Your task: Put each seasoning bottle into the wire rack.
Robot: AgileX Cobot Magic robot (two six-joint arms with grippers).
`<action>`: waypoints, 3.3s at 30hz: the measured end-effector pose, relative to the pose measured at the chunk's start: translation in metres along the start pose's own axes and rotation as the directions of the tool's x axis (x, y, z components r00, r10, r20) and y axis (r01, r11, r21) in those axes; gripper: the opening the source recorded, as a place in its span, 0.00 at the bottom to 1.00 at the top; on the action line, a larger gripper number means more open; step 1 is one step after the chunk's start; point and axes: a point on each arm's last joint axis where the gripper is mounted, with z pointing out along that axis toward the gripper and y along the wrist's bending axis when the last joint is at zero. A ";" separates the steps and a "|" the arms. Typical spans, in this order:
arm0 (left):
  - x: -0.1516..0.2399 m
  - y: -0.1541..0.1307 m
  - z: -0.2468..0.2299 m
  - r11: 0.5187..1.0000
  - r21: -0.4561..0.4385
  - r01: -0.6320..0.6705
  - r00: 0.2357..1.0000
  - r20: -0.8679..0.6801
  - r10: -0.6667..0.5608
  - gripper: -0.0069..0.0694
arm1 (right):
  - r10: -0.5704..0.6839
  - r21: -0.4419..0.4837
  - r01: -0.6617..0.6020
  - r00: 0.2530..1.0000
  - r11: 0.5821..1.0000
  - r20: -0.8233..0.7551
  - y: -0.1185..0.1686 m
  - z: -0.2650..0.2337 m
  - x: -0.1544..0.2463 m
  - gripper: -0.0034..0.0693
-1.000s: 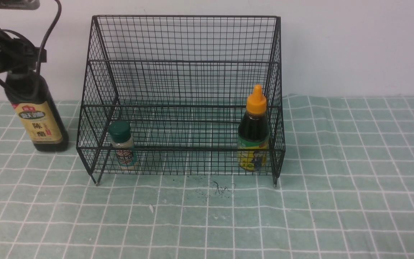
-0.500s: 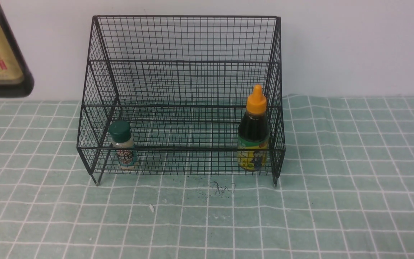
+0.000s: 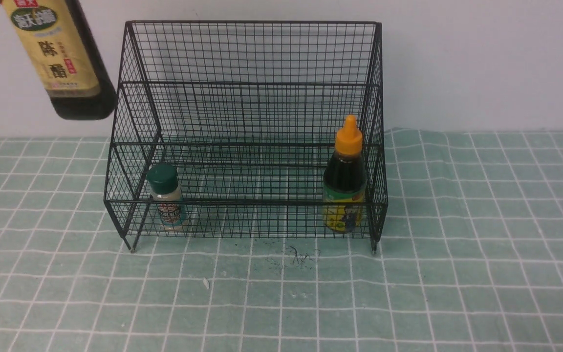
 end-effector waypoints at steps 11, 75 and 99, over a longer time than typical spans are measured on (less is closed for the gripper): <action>0.030 -0.026 0.054 0.997 0.073 0.018 0.998 -0.055 -0.014 0.50 | 0.000 0.000 0.000 1.000 1.000 0.000 0.000 0.000 0.000 0.03; 0.090 -0.031 0.031 0.982 0.189 -0.028 0.767 -0.625 0.142 0.08 | -0.021 0.000 0.021 1.000 1.000 0.000 0.000 0.000 0.000 0.03; 0.159 -0.016 0.110 0.985 0.171 0.013 0.698 -0.707 0.113 0.08 | -0.030 0.000 0.030 1.000 1.000 0.000 0.000 0.000 0.000 0.03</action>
